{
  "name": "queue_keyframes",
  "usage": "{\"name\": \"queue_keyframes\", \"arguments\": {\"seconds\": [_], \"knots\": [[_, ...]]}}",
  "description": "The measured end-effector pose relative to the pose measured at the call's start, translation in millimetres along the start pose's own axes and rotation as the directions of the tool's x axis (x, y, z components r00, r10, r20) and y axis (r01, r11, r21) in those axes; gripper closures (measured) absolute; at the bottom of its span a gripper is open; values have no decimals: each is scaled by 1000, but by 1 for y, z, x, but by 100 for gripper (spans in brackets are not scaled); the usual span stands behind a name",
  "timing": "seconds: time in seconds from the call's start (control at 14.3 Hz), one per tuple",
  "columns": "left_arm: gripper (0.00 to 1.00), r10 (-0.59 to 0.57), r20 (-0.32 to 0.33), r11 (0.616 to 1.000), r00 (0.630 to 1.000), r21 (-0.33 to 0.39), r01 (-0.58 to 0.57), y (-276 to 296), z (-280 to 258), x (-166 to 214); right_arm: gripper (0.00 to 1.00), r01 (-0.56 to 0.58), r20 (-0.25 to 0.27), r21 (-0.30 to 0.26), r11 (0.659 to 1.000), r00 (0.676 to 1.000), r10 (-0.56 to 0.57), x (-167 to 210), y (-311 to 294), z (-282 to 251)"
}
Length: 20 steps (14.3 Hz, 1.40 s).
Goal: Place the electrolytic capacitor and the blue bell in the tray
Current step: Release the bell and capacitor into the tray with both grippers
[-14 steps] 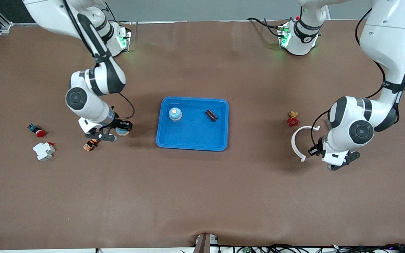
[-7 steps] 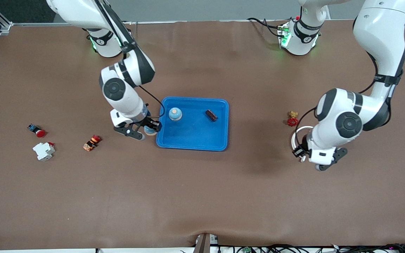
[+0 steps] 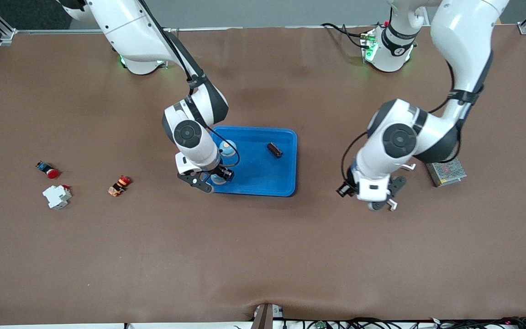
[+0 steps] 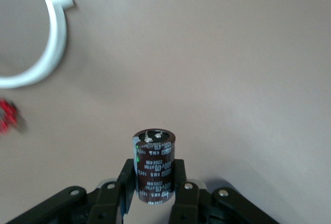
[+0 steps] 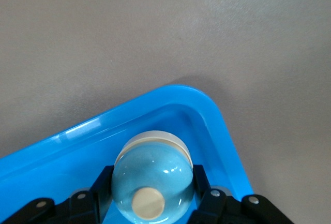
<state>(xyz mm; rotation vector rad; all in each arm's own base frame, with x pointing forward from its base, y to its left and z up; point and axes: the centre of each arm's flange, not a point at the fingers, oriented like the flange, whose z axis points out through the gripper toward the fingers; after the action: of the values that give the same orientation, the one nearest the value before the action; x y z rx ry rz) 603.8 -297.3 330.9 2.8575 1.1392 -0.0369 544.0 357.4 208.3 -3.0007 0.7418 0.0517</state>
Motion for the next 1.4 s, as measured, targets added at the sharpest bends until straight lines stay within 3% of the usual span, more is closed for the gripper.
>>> {"name": "queue_keyframes", "arguments": {"seconds": [0.56,0.84,1.19,1.4], "knots": [[66,-97,50,995,994,1,97,50,30,-88,34,4,8,-15,1000,1000,-4,-18,-8,10],[66,-136,62,990,989,35,134,58,50,-139,34,2,2,-15,1000,1000,-2,-18,-4,26],[66,-223,92,974,970,54,219,61,94,-159,34,1,-1,-11,1000,1000,-1,-19,-3,25],[66,-249,115,968,962,53,244,62,121,-172,11,-3,-1,-15,1000,1000,3,-18,-1,28]]}}
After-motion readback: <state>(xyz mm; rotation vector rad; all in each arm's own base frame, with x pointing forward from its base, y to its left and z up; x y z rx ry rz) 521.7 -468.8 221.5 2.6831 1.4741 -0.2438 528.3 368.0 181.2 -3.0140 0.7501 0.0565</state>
